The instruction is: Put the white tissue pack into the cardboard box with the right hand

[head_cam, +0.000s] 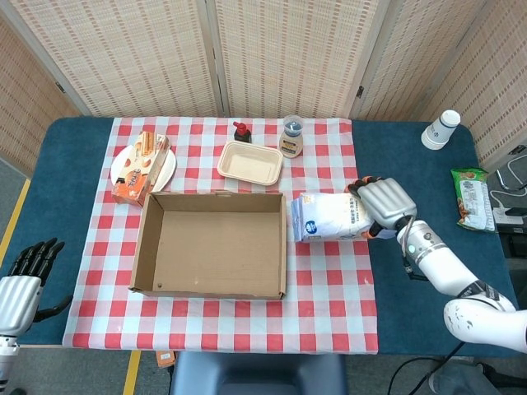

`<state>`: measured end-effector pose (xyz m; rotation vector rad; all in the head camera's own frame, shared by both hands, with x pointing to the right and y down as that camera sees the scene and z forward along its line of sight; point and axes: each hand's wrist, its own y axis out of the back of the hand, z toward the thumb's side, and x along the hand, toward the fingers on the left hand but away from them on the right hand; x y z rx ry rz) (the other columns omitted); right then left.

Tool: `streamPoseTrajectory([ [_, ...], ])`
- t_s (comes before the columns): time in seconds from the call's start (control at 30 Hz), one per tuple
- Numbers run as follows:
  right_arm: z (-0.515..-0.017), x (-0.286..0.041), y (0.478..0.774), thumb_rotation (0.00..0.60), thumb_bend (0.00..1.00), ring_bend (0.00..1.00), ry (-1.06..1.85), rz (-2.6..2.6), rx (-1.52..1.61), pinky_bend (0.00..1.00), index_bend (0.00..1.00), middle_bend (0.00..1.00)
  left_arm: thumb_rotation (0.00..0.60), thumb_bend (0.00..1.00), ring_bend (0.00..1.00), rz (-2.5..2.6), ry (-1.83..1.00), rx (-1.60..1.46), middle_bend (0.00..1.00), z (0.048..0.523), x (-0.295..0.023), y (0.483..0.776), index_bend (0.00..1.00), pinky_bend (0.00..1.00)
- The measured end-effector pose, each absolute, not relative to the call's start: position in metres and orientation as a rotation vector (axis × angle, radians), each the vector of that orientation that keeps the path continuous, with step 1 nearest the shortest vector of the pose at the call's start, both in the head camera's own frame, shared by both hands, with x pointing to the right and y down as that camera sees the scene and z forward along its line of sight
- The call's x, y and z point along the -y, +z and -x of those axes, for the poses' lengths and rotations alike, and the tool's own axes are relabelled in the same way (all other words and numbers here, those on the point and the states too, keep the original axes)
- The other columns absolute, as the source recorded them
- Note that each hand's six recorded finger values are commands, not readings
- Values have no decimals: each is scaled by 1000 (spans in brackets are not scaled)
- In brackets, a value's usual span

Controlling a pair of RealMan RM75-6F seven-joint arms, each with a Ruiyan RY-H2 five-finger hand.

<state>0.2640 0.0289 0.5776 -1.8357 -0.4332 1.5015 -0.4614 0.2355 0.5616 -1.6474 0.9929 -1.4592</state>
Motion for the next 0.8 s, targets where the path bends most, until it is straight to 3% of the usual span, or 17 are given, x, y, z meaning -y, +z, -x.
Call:
streamPoseTrajectory([
  [0.17,-244,-19,545,600,0,213,1449,1803,459,333,400,251,600,197,0,1649,-1457,-997,0,462,-235,561,0,73],
  [0.37,-206,-12,528,600,11,213,1377,1821,470,333,416,251,600,197,0,1654,-1456,-1001,0,463,-235,561,0,72],
  [0.8,-100,-36,561,600,26,213,1245,1969,344,333,418,251,600,197,0,1664,-1454,-1036,0,468,-234,557,0,73],
])
